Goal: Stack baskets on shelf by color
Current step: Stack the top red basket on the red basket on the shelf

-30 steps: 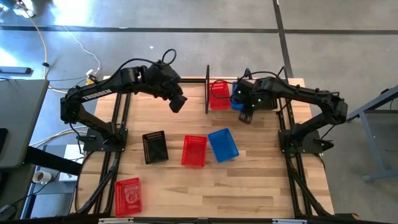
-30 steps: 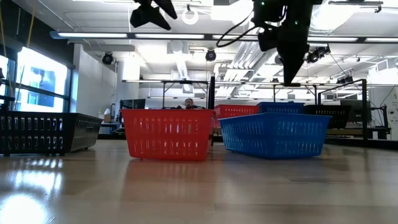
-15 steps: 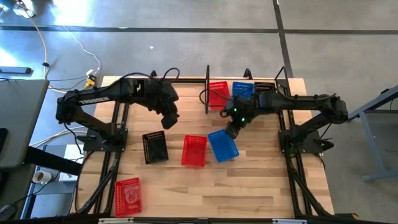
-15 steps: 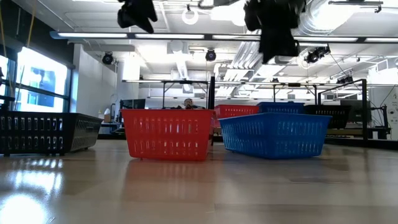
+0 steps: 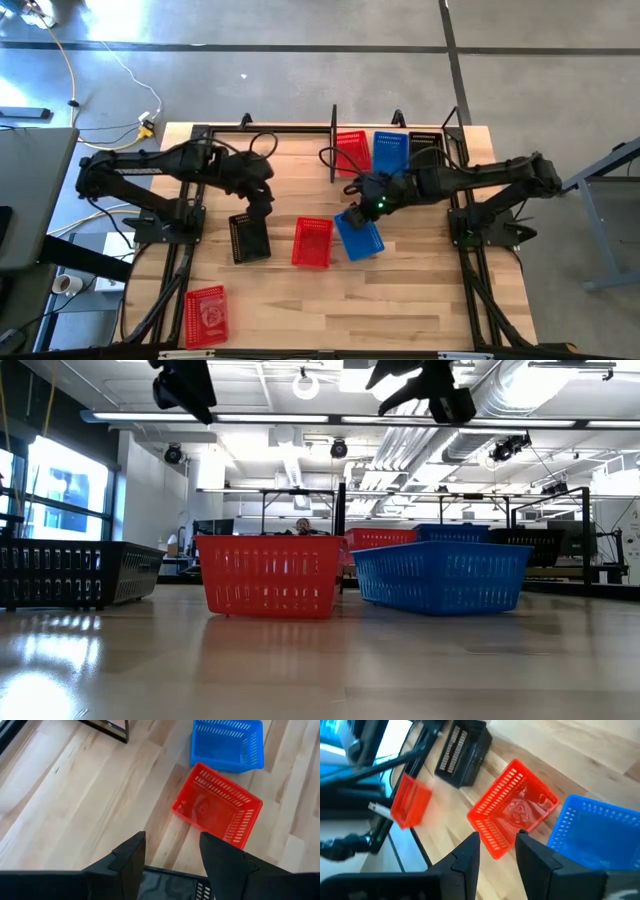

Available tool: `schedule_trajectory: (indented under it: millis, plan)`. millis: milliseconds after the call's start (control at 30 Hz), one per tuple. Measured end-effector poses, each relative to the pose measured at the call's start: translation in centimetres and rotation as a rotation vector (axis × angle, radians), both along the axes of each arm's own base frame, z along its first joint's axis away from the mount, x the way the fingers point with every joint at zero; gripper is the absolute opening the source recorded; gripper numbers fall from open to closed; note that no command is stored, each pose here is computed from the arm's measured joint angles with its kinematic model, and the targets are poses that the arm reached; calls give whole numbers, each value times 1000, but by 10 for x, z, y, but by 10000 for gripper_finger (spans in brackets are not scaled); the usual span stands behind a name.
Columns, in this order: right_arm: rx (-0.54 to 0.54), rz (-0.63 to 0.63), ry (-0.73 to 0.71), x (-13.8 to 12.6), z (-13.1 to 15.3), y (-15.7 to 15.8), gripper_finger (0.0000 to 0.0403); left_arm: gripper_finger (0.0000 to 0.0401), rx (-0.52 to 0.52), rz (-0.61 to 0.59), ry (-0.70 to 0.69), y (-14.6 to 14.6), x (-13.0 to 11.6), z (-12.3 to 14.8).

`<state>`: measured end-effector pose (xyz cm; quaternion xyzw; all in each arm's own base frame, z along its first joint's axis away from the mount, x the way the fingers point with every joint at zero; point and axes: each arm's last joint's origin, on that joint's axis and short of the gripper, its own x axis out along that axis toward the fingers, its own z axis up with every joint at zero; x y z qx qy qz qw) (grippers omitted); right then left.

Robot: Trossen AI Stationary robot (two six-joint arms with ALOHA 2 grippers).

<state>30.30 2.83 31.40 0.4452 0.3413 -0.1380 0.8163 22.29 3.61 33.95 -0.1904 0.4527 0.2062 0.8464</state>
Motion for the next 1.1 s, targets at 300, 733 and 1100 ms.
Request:
schedule_trajectory:
  millis: [300,733,1100]
  plan:
    - [-7,-118,7,6,-8,17,110,177,1,-1,-8,-9,-1,1]
    - [62,-101,78,34,-47,42,110,177,-14,53,-21,-10,0,1]
    - [154,-87,215,46,-85,65,110,177,-22,69,-25,-10,0,1]
